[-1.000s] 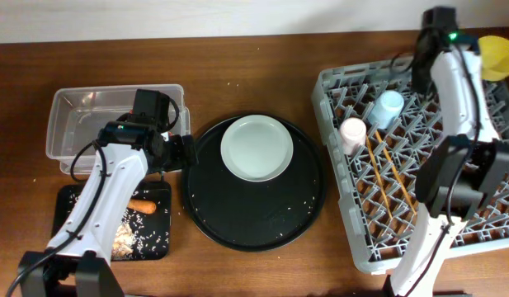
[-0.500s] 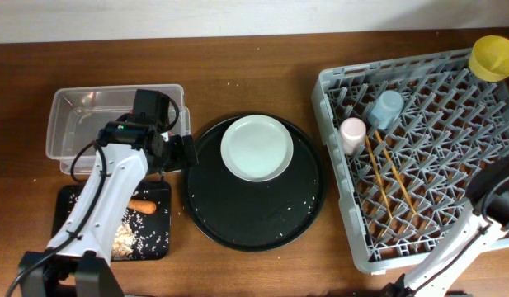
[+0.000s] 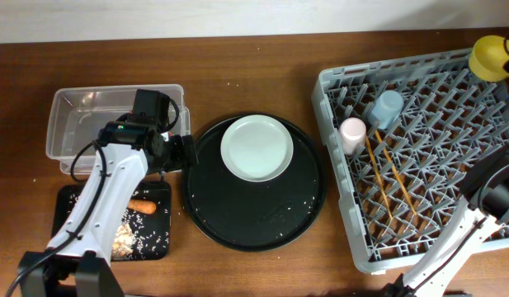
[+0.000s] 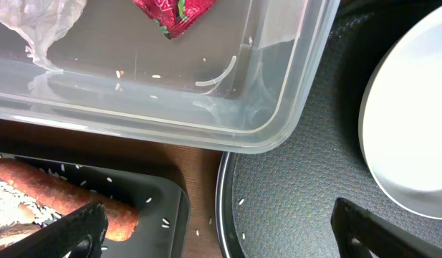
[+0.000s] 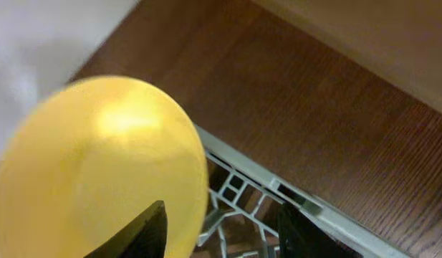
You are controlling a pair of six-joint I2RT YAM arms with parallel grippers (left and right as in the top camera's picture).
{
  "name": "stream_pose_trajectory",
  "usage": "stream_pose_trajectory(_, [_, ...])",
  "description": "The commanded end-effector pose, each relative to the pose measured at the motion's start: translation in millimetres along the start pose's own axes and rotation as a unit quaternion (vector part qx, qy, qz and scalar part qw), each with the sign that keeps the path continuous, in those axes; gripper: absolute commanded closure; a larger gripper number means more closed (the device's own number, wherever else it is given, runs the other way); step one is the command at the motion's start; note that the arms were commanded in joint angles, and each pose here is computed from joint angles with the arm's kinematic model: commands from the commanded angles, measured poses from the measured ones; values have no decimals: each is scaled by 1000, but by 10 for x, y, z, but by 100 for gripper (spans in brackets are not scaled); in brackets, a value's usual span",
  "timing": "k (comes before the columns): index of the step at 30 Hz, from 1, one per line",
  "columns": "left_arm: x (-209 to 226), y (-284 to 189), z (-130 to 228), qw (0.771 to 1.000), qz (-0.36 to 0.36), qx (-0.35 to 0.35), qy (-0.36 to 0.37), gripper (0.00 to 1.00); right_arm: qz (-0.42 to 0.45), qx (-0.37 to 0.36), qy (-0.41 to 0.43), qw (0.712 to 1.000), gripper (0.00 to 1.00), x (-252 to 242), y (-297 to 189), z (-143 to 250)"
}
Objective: Sort waste into correct bins and load items into the dishwasher rack
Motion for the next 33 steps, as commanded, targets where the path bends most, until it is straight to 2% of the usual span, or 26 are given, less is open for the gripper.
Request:
stream_pose_trajectory(1, [8, -44, -11, 1000, 1, -8, -3, 1, 15, 14, -1, 1000, 51, -31, 163, 112])
stream_pose_trajectory(5, [8, -44, -11, 1000, 1, -8, -3, 1, 16, 20, 5, 1000, 69, -35, 181, 142])
stream_pose_trajectory(6, [8, -44, -11, 1000, 1, -8, -3, 1, 18, 24, 8, 1000, 82, -45, 200, 166])
stream_pose_trajectory(9, [8, -44, -11, 1000, 1, -8, -3, 1, 10, 28, 8, 1000, 96, -29, 204, 178])
stream_pose_trajectory(16, [8, -44, -11, 1000, 1, -8, -3, 1, 1, 10, -10, 1000, 96, 14, -17, 43])
stream_pose_trajectory(24, [8, -44, -11, 1000, 1, -8, -3, 1, 6, 21, -10, 1000, 96, -3, -28, 83])
stream_pose_trajectory(27, [8, -44, -11, 1000, 1, -8, -3, 1, 11, 19, -4, 1000, 96, -74, -311, -10])
stream_pose_trajectory(29, [8, -44, -11, 1000, 1, -8, -3, 1, -7, 2, 2, 1000, 94, -69, -534, -132])
stream_pose_trajectory(30, [8, -44, -11, 1000, 1, -8, -3, 1, -33, -2, 7, 999, 73, -35, -657, -192])
stream_pose_trajectory(31, [8, -44, -11, 1000, 1, -8, -3, 1, -54, -1, 19, 998, 71, -5, -716, -216])
stream_pose_trajectory(32, [8, -44, -11, 1000, 1, -8, -3, 1, -74, 2, 40, 996, 65, 17, -744, -234])
stream_pose_trajectory(33, [8, -44, -11, 1000, 1, -8, -3, 1, -90, 1, 61, 994, 50, 38, -727, -263])
Point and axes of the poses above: each gripper's point midway between its finger pads, its own y axis out along the fingers, its own x axis along the line the jaws close on, z = x × y, the point moved 6 cm from there along -y, back along the fingers, and after that the axes turned 8 degrees about y, right-handed, at the moved point
